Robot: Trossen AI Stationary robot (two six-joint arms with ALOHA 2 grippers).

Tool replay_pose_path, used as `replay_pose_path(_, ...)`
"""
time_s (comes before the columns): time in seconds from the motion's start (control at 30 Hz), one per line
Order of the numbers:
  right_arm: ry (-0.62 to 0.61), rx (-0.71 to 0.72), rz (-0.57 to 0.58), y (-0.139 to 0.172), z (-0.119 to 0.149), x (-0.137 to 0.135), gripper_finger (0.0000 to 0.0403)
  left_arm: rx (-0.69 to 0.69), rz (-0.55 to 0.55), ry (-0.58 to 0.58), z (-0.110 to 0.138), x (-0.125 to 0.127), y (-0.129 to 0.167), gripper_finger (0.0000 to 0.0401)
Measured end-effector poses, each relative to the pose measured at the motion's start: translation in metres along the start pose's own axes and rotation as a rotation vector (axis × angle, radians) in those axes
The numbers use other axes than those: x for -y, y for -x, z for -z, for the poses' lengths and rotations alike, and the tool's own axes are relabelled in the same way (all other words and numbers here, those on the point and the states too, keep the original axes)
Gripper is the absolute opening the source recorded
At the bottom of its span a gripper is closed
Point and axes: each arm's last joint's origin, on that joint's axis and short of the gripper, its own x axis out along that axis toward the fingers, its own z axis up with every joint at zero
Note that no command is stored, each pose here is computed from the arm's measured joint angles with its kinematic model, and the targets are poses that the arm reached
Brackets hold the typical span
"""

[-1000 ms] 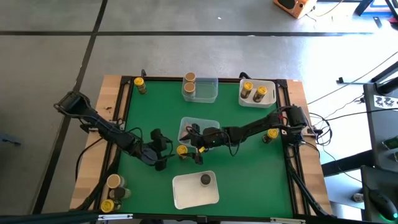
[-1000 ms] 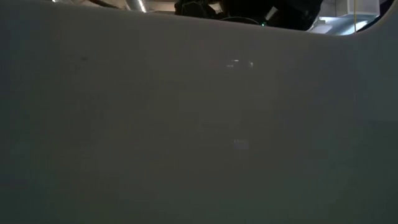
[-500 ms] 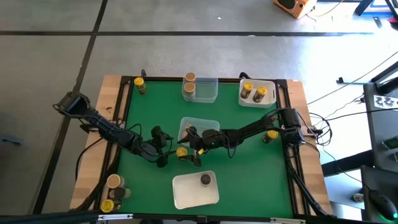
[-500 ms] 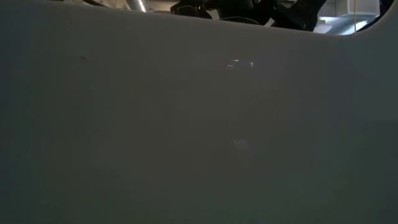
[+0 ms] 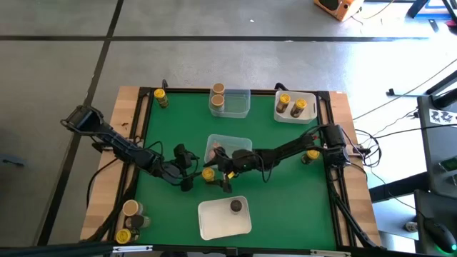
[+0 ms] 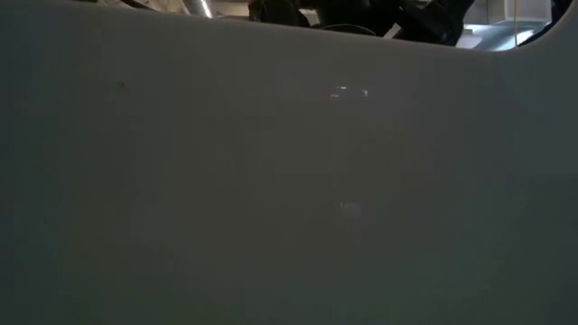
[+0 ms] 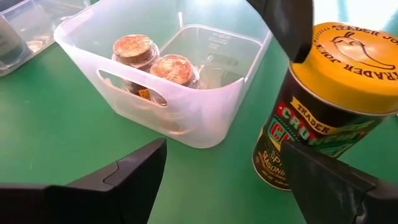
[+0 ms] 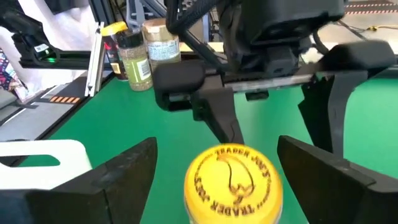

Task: Sort spices by type
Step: Put the yellow seasoning bottle into the top white bin

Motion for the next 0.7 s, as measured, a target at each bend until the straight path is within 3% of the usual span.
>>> replay_pose_path(0.3,0.034,-0.100,0.089,-0.003,0.012,0.003,0.0331,0.006,0.004,0.005,-0.001,0.000,0.000,0.0310)
replay_pose_path(0.6,0.040,-0.093,0.037,-0.011,0.022,0.003,0.0328,0.018,0.010,0.003,-0.002,0.001,0.000,0.0310)
replay_pose_path(0.7,0.042,-0.086,0.037,-0.013,0.019,0.003,0.0303,0.024,0.016,0.009,-0.003,0.002,0.000,0.0310)
